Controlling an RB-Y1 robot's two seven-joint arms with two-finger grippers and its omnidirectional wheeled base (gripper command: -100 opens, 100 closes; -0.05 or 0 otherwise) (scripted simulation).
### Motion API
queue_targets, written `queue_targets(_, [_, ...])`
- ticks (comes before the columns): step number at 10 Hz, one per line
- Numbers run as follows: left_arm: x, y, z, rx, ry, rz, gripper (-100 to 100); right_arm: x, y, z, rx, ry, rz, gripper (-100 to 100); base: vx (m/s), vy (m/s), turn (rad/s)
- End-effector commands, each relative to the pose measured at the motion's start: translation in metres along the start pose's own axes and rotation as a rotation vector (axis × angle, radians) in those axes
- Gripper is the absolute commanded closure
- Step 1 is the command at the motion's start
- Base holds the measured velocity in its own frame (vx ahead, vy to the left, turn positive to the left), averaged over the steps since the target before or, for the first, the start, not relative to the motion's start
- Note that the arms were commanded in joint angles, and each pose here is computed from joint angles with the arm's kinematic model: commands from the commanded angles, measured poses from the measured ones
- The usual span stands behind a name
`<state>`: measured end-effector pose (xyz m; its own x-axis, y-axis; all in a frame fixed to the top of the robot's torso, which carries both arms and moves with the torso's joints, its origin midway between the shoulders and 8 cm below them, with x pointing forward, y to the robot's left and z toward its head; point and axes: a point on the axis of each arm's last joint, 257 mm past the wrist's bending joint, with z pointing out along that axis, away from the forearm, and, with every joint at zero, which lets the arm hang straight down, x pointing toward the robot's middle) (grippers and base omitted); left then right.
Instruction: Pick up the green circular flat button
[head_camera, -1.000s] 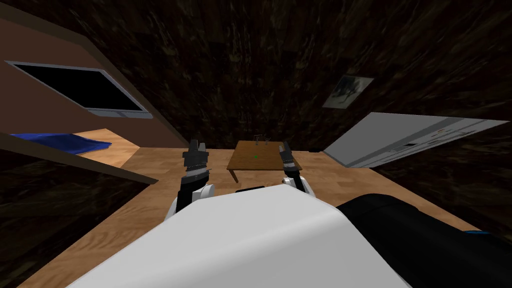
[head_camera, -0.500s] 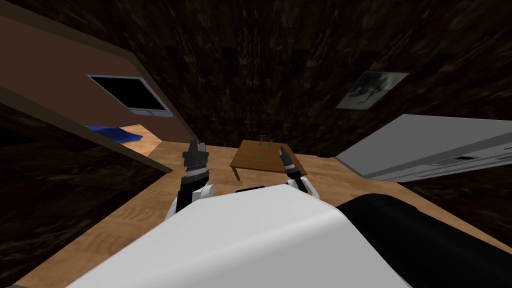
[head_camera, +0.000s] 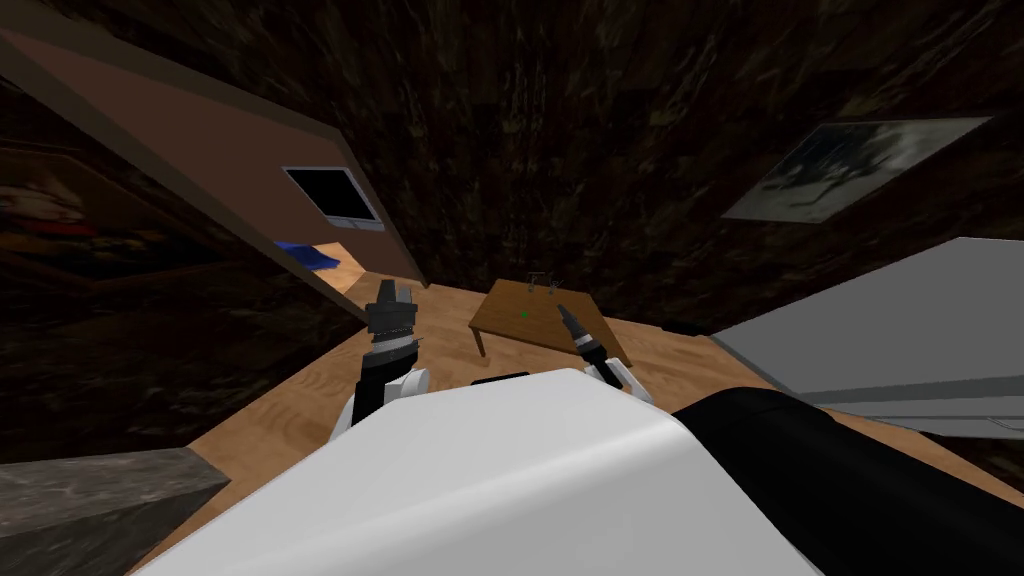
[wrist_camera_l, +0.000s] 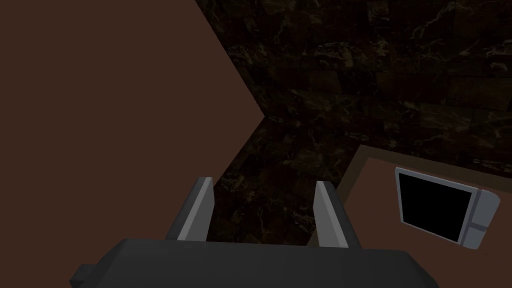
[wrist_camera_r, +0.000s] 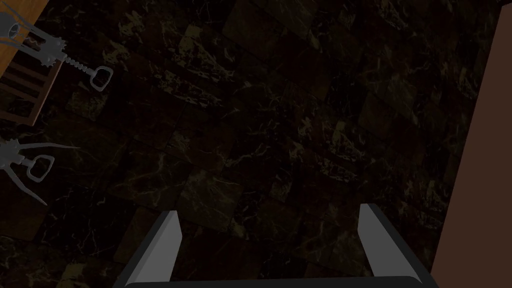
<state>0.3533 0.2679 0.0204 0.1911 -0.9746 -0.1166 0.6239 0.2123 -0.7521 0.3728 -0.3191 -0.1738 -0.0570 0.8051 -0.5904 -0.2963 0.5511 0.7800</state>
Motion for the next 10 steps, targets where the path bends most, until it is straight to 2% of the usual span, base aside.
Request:
queue_targets(1, [0.000,0.000,0.000,0.000,0.000,0.000,0,0.005,-0.028,-0.014,0.061,0.065,-0.058,-100,-0.024,-0.044,0.401])
queue_targets(2, [0.000,0.000,0.000,0.000,0.000,0.000,0,0.007,-0.038,-0.018,0.082,0.078,-0.067,-100,-0.014,-0.040,0.216])
queue_targets(3, [0.000,0.000,0.000,0.000,0.000,0.000,0,0.011,-0.061,-0.031,0.131,0.131,-0.110,-100,-0.007,-0.023,0.316])
queue_targets(4, [0.000,0.000,0.000,0.000,0.000,0.000,0,0.011,-0.063,-0.032,0.135,0.131,-0.110,-100,-0.005,-0.021,0.214])
queue_targets(5, [0.000,0.000,0.000,0.000,0.000,0.000,0,0.013,-0.079,-0.043,0.168,0.183,-0.154,-100,-0.009,-0.019,0.367])
queue_targets(6, [0.000,0.000,0.000,0.000,0.000,0.000,0,0.014,-0.087,-0.049,0.189,0.185,-0.150,-100,-0.009,-0.024,0.174])
queue_targets(7, [0.000,0.000,0.000,0.000,0.000,0.000,0,0.017,-0.105,-0.062,0.227,0.238,-0.191,-100,-0.007,-0.016,0.355])
queue_targets(8, [0.000,0.000,0.000,0.000,0.000,0.000,0,0.017,-0.112,-0.067,0.245,0.240,-0.188,-100,-0.006,-0.023,0.204])
queue_targets(9, [0.000,0.000,0.000,0.000,0.000,0.000,0,0.019,-0.125,-0.080,0.274,0.292,-0.228,-100,-0.004,-0.019,0.390])
queue_targets(10, [0.000,0.000,0.000,0.000,0.000,0.000,0,0.019,-0.136,-0.088,0.301,0.296,-0.223,-100,0.000,-0.026,0.186])
